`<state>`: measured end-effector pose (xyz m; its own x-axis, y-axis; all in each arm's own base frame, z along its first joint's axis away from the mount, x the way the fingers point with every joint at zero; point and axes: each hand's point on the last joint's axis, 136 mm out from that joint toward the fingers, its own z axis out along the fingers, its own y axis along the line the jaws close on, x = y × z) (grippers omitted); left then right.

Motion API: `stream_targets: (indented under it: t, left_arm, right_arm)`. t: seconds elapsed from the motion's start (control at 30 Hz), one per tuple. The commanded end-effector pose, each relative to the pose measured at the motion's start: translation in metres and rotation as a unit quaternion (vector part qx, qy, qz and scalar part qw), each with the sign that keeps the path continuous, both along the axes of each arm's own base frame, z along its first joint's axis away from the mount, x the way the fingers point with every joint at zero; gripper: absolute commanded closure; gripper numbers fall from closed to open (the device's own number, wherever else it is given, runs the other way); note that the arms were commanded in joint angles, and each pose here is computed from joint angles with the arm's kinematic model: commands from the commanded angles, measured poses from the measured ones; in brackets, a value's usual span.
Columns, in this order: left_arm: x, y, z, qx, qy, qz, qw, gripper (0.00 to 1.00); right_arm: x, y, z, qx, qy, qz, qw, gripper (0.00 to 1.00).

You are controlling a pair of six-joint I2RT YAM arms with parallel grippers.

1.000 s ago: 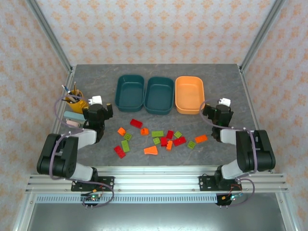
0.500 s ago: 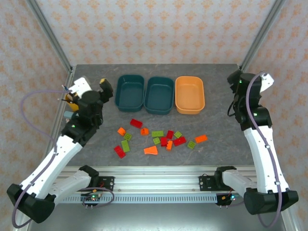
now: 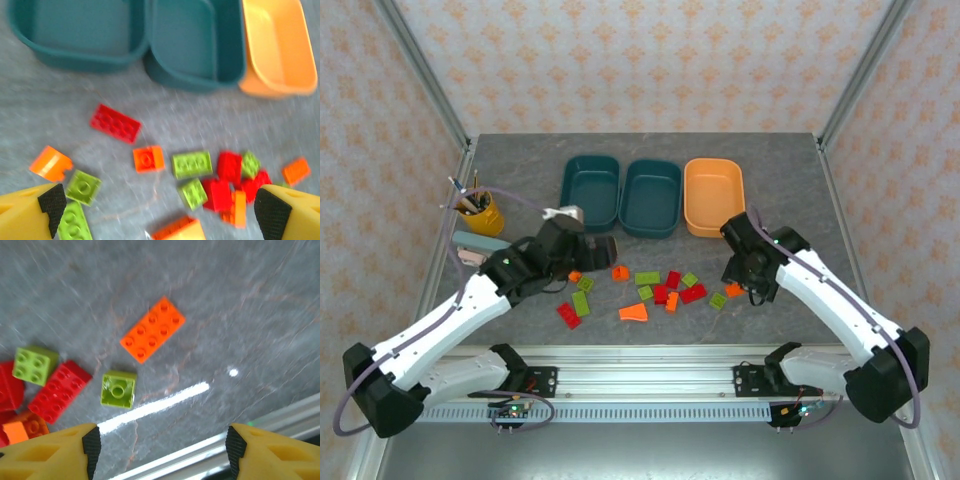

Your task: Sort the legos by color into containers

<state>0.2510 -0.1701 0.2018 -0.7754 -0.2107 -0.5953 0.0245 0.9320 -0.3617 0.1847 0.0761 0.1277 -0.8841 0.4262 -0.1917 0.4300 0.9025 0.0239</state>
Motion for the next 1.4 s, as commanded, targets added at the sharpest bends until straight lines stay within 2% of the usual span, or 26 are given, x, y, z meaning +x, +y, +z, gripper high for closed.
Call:
stream_targets:
  t: [0.0, 0.17, 0.5, 0.97, 1.37]
  left_arm:
    - [-0.025, -0.026, -0.015, -0.008, 0.03, -0.059, 0.998, 0.01]
    - [-0.036, -0.052, -0.02, -0.019, 0.022, -0.095, 0.995, 0.02]
    - [-0.047, -0.086, -0.01, -0.034, -0.001, -0.156, 0.987, 0.03]
    - [-0.048, -0.087, -0.012, -0.036, 0.003, -0.155, 0.987, 0.03]
    - [-0.047, -0.09, -0.009, -0.049, -0.002, -0.155, 0.987, 0.03]
  right_arm:
    - [-0.002, 0.027, -0.021, 0.062, 0.028, 0.001, 0.998, 0.32]
    - [0.001, 0.04, -0.055, 0.084, 0.051, 0.0, 0.995, 0.34]
    - [0.006, 0.04, -0.084, 0.076, 0.061, -0.005, 0.995, 0.35]
    - [0.011, 0.04, -0.097, 0.106, 0.061, -0.025, 0.992, 0.36]
    - [0.012, 0.039, -0.113, 0.099, 0.081, -0.031, 0.991, 0.46]
